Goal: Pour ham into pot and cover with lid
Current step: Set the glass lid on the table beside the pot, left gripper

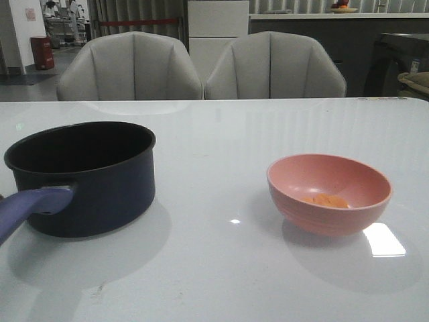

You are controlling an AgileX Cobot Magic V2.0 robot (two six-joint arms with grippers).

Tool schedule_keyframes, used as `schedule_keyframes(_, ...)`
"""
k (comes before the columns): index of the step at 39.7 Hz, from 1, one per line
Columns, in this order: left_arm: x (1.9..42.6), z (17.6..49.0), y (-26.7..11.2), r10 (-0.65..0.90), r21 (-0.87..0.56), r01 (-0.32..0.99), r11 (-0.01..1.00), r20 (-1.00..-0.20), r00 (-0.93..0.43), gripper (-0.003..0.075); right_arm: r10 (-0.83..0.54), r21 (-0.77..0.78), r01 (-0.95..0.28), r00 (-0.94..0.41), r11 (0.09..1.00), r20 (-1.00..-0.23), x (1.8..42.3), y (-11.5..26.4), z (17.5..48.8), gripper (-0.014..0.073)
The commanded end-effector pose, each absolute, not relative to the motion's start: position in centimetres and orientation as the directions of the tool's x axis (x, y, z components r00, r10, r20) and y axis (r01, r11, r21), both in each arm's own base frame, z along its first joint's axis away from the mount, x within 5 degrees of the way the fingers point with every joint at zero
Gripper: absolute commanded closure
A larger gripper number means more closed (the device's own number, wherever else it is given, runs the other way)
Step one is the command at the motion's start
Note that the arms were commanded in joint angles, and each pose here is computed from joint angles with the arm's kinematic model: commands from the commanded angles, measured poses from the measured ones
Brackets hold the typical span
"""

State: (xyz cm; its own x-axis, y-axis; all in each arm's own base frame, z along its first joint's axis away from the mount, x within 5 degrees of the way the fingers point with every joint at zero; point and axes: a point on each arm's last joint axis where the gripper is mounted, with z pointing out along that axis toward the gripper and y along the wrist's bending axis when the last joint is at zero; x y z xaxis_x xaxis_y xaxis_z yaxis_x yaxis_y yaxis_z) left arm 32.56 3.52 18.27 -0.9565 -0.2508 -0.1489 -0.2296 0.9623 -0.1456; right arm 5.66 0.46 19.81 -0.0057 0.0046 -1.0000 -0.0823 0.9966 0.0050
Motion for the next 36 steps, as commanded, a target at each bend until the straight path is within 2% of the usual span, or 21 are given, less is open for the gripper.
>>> schedule_keyframes(1,32.9,19.9,3.3,-0.251,-0.159,-0.220,0.962,-0.212,-0.944,0.0071,-0.002,-0.008,-0.079,0.082,0.997,-0.997,5.5,0.4,20.3,0.0448)
schedule_keyframes(7,33.2,20.4,3.4,-0.238,-0.154,-0.208,0.966,-0.211,-0.948,0.0073,-0.002,-0.008,-0.079,0.082,0.997,-0.997,5.5,0.4,20.3,0.0448)
schedule_keyframes(13,32.3,22.3,3.1,-0.146,-0.139,-0.115,0.984,-0.245,-0.959,0.0073,-0.002,-0.008,-0.079,0.082,0.997,-0.997,5.5,0.4,20.3,0.0448)
schedule_keyframes(16,31.4,23.3,2.8,-0.147,-0.138,-0.108,0.984,-0.310,-0.939,0.0073,-0.002,-0.008,-0.079,0.082,0.997,-0.997,5.5,0.4,20.3,0.0448)
schedule_keyframes(24,27.8,26.1,1.9,-0.139,-0.119,-0.088,0.989,-0.542,-0.829,0.0073,-0.002,-0.008,-0.079,0.082,0.997,-0.997,5.5,0.4,20.3,0.0448)
schedule_keyframes(36,22.9,28.9,1.1,-0.210,-0.187,-0.103,0.977,-0.749,-0.629,0.0073,-0.002,-0.008,-0.079,0.081,0.997,-0.997,5.5,0.4,20.3,0.0448)
